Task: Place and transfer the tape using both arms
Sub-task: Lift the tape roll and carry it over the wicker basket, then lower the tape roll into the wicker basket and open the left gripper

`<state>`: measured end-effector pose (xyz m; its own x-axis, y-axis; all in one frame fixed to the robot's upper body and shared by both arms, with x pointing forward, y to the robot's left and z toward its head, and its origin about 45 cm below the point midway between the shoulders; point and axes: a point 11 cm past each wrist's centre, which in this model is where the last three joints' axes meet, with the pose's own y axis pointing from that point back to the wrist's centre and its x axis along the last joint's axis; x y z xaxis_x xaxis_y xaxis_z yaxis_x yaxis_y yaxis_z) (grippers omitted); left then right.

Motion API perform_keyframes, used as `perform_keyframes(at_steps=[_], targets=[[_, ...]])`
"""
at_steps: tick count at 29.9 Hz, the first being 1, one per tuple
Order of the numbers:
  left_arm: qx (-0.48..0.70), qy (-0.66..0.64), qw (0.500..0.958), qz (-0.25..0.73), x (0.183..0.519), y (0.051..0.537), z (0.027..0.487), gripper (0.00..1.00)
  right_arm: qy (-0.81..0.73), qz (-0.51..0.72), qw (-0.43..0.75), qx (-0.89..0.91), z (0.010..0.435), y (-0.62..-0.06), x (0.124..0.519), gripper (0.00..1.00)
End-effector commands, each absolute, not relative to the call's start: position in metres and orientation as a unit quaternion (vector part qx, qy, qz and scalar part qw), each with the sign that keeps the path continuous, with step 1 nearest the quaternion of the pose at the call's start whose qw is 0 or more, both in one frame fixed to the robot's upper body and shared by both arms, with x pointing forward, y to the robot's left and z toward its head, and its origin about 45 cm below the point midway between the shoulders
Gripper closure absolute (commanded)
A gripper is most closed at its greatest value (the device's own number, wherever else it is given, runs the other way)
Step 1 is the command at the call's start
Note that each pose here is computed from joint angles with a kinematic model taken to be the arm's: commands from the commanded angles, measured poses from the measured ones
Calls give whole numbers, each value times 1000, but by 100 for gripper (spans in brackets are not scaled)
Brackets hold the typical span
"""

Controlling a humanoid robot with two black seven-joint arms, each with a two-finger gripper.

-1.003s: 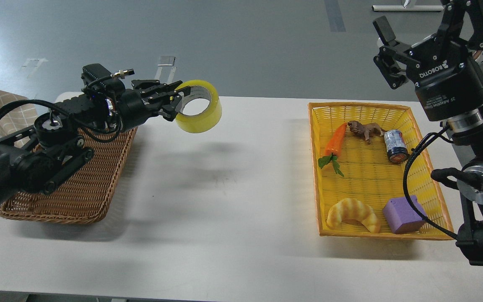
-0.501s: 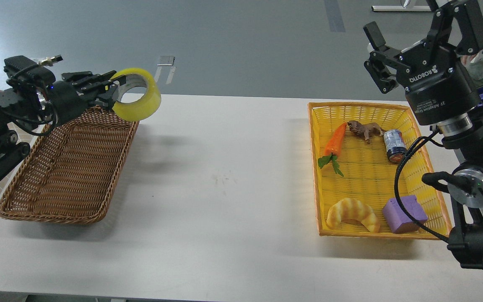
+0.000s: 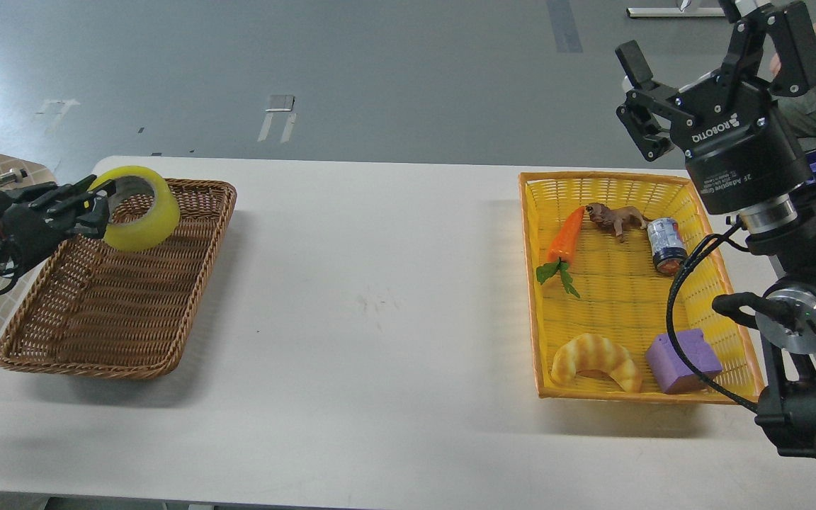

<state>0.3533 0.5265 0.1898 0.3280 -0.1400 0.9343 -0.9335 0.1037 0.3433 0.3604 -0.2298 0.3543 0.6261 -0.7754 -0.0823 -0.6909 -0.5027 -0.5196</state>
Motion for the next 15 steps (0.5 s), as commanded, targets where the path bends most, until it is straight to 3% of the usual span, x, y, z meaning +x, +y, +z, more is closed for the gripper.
perform_keyframes(at_steps=[1,15], targets=[[584,-453,578,346,339,535,178,90,425,-81,260,-863,354,-230,361,0],[587,-443,586,340,327,534,162,88,430,-78,251,-864,346,-231,358,0]])
